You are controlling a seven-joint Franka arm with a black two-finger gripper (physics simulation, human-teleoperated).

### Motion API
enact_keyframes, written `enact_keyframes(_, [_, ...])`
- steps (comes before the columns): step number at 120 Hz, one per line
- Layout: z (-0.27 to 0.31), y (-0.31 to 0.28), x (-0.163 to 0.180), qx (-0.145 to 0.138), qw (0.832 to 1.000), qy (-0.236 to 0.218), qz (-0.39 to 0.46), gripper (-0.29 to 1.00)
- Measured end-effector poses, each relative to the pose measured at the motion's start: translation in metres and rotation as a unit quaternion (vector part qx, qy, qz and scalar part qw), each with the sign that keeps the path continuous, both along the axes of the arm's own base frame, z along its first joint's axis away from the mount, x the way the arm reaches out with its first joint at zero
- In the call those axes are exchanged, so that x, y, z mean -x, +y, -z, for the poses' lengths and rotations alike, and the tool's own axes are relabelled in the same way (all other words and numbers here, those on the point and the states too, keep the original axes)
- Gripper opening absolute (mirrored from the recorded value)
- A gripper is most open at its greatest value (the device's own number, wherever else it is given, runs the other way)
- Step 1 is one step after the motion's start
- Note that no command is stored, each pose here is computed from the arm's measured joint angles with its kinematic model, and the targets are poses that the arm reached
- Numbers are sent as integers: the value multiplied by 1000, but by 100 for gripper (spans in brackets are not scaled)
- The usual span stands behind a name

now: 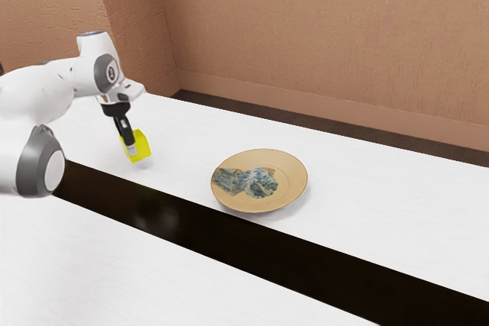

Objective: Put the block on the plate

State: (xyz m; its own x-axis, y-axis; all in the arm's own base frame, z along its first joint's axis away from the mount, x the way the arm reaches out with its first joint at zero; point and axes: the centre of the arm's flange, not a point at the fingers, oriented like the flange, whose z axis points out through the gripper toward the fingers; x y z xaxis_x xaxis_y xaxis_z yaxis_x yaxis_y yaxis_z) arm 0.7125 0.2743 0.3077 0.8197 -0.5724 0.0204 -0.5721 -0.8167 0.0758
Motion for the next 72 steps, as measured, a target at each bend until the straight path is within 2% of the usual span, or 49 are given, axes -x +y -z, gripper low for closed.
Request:
enact_keyframes(25, [-55,-16,0,-5,1000,-29,8,36])
enact_keyframes(38, [-81,-47,-5,-10,999,-42,27,36])
enact_keyframes(72, [-103,-128,-24,-14,996,-54,76,36])
